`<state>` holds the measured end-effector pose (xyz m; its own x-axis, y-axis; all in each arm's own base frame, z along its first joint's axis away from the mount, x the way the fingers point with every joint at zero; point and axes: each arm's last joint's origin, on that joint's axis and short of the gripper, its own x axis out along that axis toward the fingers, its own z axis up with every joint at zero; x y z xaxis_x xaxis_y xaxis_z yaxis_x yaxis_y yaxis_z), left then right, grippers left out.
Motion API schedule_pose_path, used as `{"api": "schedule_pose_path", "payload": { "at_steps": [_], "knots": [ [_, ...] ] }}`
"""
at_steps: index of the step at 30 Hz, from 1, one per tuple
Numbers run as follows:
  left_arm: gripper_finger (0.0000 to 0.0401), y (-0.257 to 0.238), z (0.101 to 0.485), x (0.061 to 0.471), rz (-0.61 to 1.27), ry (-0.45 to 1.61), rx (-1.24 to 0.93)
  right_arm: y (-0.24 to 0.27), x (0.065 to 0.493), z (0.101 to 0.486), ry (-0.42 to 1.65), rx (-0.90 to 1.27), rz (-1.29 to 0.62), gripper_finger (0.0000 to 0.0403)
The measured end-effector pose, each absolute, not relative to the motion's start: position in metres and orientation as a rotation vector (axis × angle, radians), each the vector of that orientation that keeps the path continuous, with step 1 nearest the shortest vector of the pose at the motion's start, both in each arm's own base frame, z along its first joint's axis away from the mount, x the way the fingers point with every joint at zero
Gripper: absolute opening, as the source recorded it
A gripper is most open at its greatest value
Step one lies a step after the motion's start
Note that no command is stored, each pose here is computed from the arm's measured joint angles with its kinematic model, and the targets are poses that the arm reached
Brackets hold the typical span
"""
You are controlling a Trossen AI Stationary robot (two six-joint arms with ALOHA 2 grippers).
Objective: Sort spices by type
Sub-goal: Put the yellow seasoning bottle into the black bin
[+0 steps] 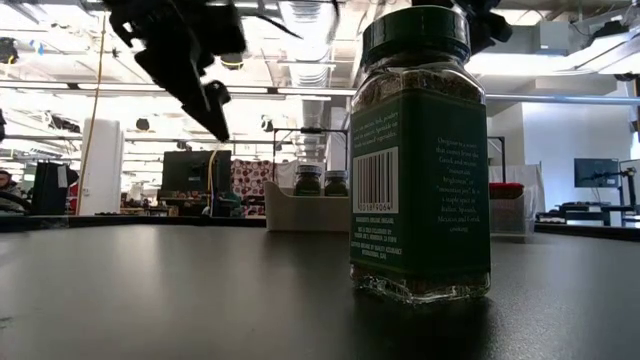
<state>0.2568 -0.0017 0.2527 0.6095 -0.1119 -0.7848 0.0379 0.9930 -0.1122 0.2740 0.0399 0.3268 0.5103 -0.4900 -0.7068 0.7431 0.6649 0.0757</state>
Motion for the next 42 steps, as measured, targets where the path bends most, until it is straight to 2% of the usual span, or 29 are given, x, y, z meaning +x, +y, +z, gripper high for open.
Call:
{"api": "schedule_pose_path", "payload": {
  "at_steps": [8,13,27,36,42],
  "knots": [
    [0.0275,-0.012,0.249,0.227,0.105,0.682,-0.173,0.037,0.276,0.328,0.687,0.414,-0.771,0.0375],
    [0.0275,-0.011,0.250,0.223,0.143,0.676,-0.274,0.032,0.277,0.328,0.686,0.425,-0.782,0.0375],
    [0.0275,-0.011,0.249,0.224,0.148,0.676,-0.284,0.025,0.269,0.323,0.781,0.382,-0.829,0.0375],
    [0.0275,-0.011,0.251,0.226,0.200,0.640,-0.351,0.039,0.257,0.317,0.867,0.522,-0.865,0.0373],
    [0.0275,-0.016,0.251,0.225,0.202,0.640,-0.306,0.068,0.255,0.284,0.820,0.620,-0.830,0.0372]
  ]
}}
